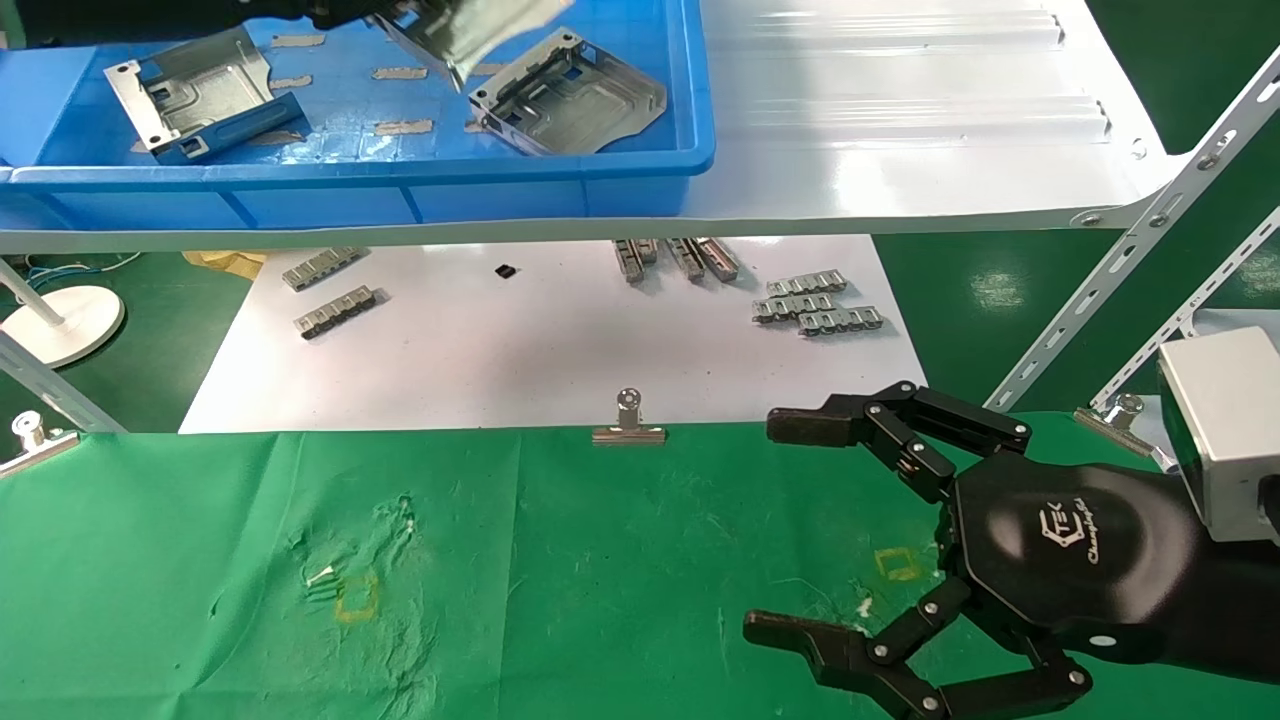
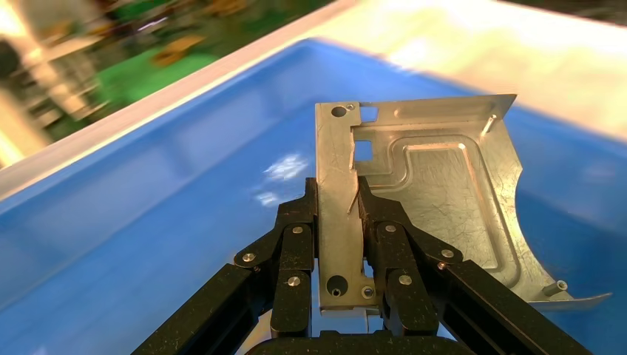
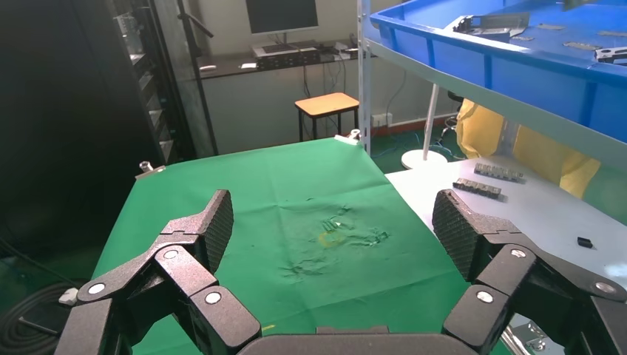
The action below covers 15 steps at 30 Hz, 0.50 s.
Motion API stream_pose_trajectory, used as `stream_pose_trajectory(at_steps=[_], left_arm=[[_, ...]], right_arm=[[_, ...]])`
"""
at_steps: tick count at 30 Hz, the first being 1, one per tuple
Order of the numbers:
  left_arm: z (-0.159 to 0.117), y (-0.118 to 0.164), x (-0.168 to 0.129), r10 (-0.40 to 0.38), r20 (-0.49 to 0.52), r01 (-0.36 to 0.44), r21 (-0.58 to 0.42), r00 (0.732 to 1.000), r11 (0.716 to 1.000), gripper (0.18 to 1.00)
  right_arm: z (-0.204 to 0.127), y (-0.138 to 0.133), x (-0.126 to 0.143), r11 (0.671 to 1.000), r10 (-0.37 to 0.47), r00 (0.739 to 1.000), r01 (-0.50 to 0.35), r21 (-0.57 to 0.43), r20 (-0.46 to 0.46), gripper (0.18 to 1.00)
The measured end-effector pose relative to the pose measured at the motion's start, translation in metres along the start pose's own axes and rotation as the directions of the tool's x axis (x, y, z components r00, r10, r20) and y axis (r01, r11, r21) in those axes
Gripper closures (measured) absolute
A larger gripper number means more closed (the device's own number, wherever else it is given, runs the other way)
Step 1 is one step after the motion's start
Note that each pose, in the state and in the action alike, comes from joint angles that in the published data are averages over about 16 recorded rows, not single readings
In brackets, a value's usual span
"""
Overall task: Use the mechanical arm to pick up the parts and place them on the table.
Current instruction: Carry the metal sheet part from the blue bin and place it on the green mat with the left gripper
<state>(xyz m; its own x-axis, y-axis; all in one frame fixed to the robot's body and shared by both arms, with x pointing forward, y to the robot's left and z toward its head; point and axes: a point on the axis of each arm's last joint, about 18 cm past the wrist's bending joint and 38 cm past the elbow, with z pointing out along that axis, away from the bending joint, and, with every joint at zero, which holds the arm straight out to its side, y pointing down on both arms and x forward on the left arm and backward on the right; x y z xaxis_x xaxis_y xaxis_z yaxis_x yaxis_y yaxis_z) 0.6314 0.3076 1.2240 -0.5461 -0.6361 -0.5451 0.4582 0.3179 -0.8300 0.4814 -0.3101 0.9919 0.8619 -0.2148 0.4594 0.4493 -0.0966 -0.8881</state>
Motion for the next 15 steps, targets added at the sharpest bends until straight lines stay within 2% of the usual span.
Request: stream_pose_trajectory(at_steps=[4, 8, 15], left_arm=[[-0.011, 0.005, 0.021, 0.066, -0.125, -0.064, 0.015, 0.990, 0.998, 0.911], [-0.024, 0.016, 0.037, 0.144, -0.217, -0.142, 0.023, 0.966, 0.990, 0.912], [-0.049, 0.046, 0.050, 0.277, -0.291, -0.287, 0.009, 0.916, 0.958, 0.912]], right_arm=[[0.000, 0.000, 0.000, 1.000, 0.000, 1.000, 0.000, 0.000, 0.000, 0.181], [0.000, 0.000, 0.000, 1.000, 0.000, 1.000, 0.000, 0.000, 0.000, 0.179], [0.000, 0.000, 0.000, 1.000, 0.000, 1.000, 0.000, 0.000, 0.000, 0.179]])
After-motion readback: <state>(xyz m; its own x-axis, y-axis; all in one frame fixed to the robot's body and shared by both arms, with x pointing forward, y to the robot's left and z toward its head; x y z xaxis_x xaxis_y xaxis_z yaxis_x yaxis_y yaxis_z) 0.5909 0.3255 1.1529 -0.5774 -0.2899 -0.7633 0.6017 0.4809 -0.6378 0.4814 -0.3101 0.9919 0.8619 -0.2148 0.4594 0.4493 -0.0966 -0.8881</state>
